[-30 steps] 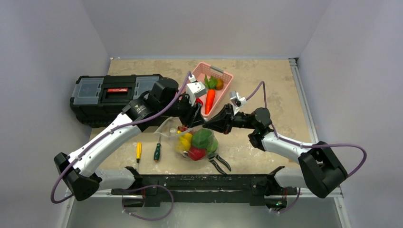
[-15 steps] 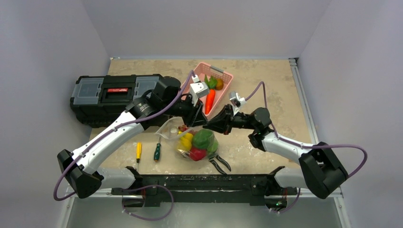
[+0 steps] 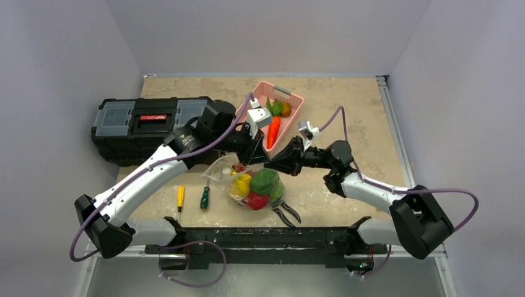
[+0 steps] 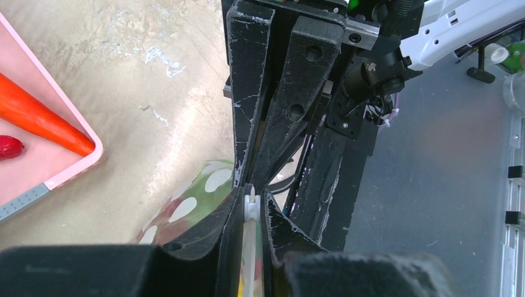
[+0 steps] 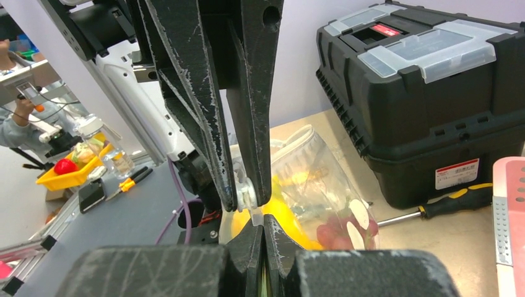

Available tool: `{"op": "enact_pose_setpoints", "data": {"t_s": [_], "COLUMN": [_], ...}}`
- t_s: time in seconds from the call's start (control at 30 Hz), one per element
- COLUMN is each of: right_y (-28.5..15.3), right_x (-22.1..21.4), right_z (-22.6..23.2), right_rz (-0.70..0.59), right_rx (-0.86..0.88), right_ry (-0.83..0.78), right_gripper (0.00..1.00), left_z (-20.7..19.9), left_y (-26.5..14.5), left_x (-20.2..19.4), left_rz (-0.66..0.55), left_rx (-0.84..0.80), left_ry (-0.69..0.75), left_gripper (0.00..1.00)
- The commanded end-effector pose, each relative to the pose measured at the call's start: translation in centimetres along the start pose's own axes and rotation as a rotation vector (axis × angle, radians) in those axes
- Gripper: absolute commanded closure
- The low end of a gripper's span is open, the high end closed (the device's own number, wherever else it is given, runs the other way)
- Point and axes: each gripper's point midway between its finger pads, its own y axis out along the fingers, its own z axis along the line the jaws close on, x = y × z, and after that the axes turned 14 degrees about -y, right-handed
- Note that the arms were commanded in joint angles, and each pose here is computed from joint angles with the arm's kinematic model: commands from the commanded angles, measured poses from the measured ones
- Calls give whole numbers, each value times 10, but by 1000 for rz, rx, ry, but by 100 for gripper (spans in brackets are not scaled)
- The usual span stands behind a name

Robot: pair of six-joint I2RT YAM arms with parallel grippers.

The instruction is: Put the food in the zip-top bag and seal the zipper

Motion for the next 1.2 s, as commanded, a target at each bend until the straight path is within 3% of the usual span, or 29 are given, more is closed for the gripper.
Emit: {"op": "enact_pose_setpoints", "data": {"t_s": [0.0, 0.13, 0.27, 0.43, 0.57, 0.6, 0.67, 0.73, 1.17], "right_y": [2, 4, 7, 10, 12, 13, 12, 11, 10], "right_x": [16, 15, 15, 12, 14, 15, 15, 17, 16], "right_z": [5, 8, 12, 14, 13, 14, 13, 13, 13], "right_rz": [-47, -38, -39, -32, -40, -43, -48, -53, -58], "right_rx": [19, 47, 67, 84, 85, 84, 74, 67, 58], "right_ry": [-56, -55, -59, -54, -50, -49, -49, -51, -41], "right_gripper": [100, 74, 64, 75, 100, 100, 100, 100, 100], "left_z": [-2, -2, -6, -11, -13, -13, -10, -7, 6], "left_y": [-5, -6, -6, -9, -10, -10, -11, -11, -12], "left_x": [12, 11, 12, 16, 17, 17, 15, 14, 3], "left_rz": [-31, -29, -35, -51, -54, -53, -52, -55, -44], "left_rx": [1, -5, -22, -39, -51, -50, -37, -23, 31], "left_ry": [20, 15, 16, 19, 16, 15, 10, 8, -3], "left_gripper": [92, 100, 100, 100, 100, 97, 76, 68, 60]}}
